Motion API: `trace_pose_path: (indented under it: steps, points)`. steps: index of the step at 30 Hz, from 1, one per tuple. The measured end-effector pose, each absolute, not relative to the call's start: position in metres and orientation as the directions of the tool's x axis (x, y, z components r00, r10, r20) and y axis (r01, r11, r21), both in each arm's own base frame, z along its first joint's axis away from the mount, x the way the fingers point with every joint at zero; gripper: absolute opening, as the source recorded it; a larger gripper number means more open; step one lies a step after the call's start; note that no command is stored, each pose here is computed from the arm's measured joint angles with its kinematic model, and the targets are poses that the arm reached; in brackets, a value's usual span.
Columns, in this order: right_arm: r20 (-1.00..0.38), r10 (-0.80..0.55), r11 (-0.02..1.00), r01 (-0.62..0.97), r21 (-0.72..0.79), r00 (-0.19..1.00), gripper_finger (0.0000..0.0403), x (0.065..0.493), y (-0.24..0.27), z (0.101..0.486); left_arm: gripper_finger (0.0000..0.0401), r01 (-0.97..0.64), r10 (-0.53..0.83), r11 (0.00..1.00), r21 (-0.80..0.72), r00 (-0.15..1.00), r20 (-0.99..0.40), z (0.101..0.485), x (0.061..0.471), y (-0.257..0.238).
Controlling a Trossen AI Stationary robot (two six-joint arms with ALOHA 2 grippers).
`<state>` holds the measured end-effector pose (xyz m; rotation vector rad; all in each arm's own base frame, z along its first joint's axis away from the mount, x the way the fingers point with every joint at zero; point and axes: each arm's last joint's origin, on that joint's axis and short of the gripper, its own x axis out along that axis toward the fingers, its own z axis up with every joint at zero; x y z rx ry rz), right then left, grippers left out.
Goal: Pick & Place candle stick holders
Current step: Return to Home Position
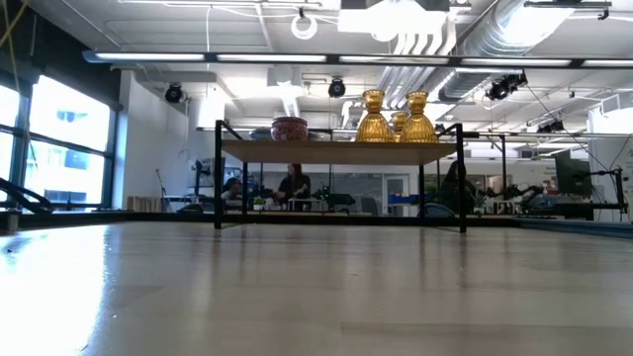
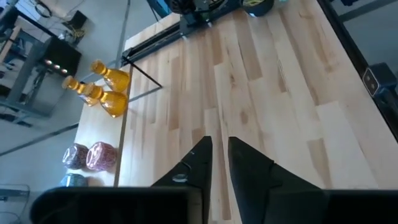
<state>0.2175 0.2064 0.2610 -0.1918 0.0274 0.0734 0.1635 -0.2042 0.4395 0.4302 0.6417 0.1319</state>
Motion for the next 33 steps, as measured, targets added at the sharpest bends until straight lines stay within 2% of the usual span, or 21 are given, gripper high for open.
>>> trace_pose_path:
  steps: [3,6,12,20,25,33]
  points:
    - [-0.024,0.047,0.994,-0.049,-0.096,0.999,0.0259,0.218,0.206,0.262,0.0055,0.014,0.244,0.909,0.416,0.792,-0.56,0.439,0.164,-0.204]
    - [-0.016,0.069,0.995,-0.07,-0.071,0.997,0.0259,0.218,0.206,0.263,0.0056,0.022,0.237,0.912,0.41,0.788,-0.568,0.439,0.164,-0.204]
    - [-0.016,-0.053,0.995,0.051,-0.09,0.998,0.0259,0.218,0.203,0.263,0.0056,0.029,0.252,0.9,0.434,0.778,-0.575,0.432,0.165,-0.206]
    - [-0.023,-0.035,0.99,0.032,-0.136,0.999,0.025,0.217,0.203,0.262,0.0056,0.038,0.261,0.893,0.448,0.767,-0.586,0.425,0.166,-0.207]
    - [-0.022,-0.04,0.986,0.035,-0.161,0.999,0.021,0.217,0.203,0.262,0.0056,0.032,0.261,0.897,0.441,0.767,-0.586,0.425,0.166,-0.207]
    - [-0.031,-0.034,0.983,0.028,-0.179,0.999,0.0109,0.218,0.203,0.261,0.0056,0.024,0.26,0.902,0.431,0.767,-0.587,0.425,0.166,-0.207]
